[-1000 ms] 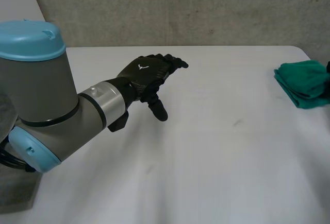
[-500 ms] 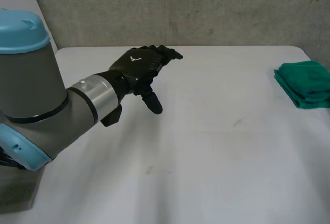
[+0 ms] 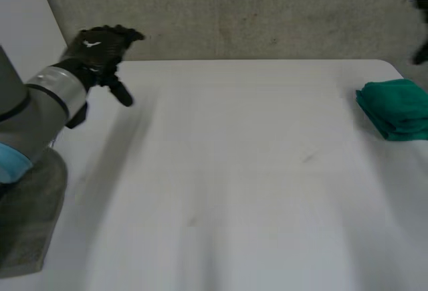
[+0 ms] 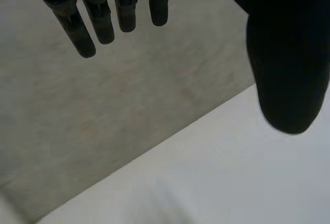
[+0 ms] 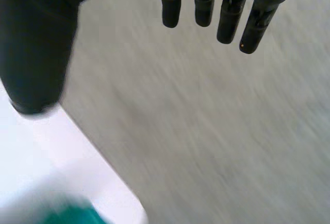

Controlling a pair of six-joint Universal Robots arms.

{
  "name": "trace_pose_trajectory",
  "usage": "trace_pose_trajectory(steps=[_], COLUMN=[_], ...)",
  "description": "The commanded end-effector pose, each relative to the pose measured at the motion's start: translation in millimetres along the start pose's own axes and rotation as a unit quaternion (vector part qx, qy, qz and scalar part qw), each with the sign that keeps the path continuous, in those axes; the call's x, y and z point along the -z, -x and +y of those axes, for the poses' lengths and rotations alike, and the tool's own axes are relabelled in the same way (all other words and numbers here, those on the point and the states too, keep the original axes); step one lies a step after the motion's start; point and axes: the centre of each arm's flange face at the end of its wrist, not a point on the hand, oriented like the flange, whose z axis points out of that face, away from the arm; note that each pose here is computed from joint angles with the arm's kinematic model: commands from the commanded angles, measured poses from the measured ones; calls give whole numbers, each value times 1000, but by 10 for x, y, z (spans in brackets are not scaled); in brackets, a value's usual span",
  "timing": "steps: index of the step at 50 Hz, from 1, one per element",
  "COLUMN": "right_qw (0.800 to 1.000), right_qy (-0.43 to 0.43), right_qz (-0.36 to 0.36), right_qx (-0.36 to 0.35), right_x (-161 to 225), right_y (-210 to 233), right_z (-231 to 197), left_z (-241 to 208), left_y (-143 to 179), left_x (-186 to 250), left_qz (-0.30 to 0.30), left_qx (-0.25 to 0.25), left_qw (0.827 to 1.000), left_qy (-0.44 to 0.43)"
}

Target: Fold the laundry.

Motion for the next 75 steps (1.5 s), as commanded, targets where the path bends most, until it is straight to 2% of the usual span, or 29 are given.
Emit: trace_pose_trajectory(steps=[1, 5, 8, 9, 13, 22, 28, 34, 40, 45, 48, 52, 53, 55, 56, 58, 59, 61, 62, 65, 66, 69, 70, 75], right_qw=[983, 967, 959, 958, 954, 950, 948, 948, 948, 948, 949, 950, 950, 951, 952, 953, 956, 960, 965, 975, 977, 983, 984, 987], right_qy=[-44, -32, -14, -9, 18, 39, 44, 46, 46, 46, 46, 45, 44, 43, 43, 43, 47, 48, 52, 58, 62, 70, 72, 74], right_qz=[-166, -240, -270, -274, -288, -300, -305, -306, -305, -305, -303, -299, -299, -296, -294, -290, -278, -265, -247, -199, -188, -151, -146, -126], right_qx=[-70, -80, -82, -82, -78, -79, -80, -80, -80, -80, -80, -79, -79, -79, -78, -78, -79, -79, -77, -75, -75, -72, -71, -67], right_x=[671, 1047, 1243, 1275, 1357, 1444, 1485, 1503, 1503, 1502, 1493, 1477, 1473, 1457, 1450, 1429, 1386, 1337, 1276, 1133, 1104, 989, 974, 892], right_y=[1221, 1721, 1910, 1934, 2015, 2070, 2089, 2096, 2097, 2096, 2090, 2080, 2078, 2066, 2060, 2041, 1989, 1930, 1851, 1657, 1611, 1437, 1411, 1290], right_z=[-242, -219, -146, -120, 39, 156, 184, 200, 202, 203, 202, 199, 196, 187, 187, 194, 212, 221, 241, 262, 275, 327, 340, 367], left_z=[596, 955, 1159, 1266, 1391, 1430, 1662, 1868, 1942, 1943, 1892, 1520, 1282, 1036, 786, 533, 313, 163, 75, 37, 49, 140, 232, 644], left_y=[739, 1061, 1237, 1330, 1464, 1594, 1642, 1716, 1735, 1755, 1715, 1469, 1240, 977, 711, 452, 181, -35, -278, -703, -991, -1346, -1516, -1793], left_x=[-239, -258, -235, -203, -155, -308, -389, -417, -421, -451, -454, -443, -442, -435, -394, -317, -221, -131, -24, 177, 333, 556, 691, 931], left_qz=[-96, -141, -162, -176, -202, -245, -233, -226, -221, -223, -227, -243, -239, -232, -221, -204, -180, -157, -123, -57, -5, 71, 113, 192], left_qx=[-77, -121, -148, -165, -195, -248, -300, -320, -338, -374, -380, -386, -382, -368, -343, -307, -260, -220, -179, -126, -99, -74, -69, -87], left_qw=[989, 972, 958, 948, 931, 920, 903, 892, 884, 869, 867, 870, 880, 895, 911, 930, 948, 961, 973, 987, 993, 994, 991, 975], left_qy=[81, 145, 185, 207, 235, 179, 201, 226, 237, 236, 228, 186, 147, 100, 55, 8, -34, -62, -78, -78, -69, -42, -17, 74])
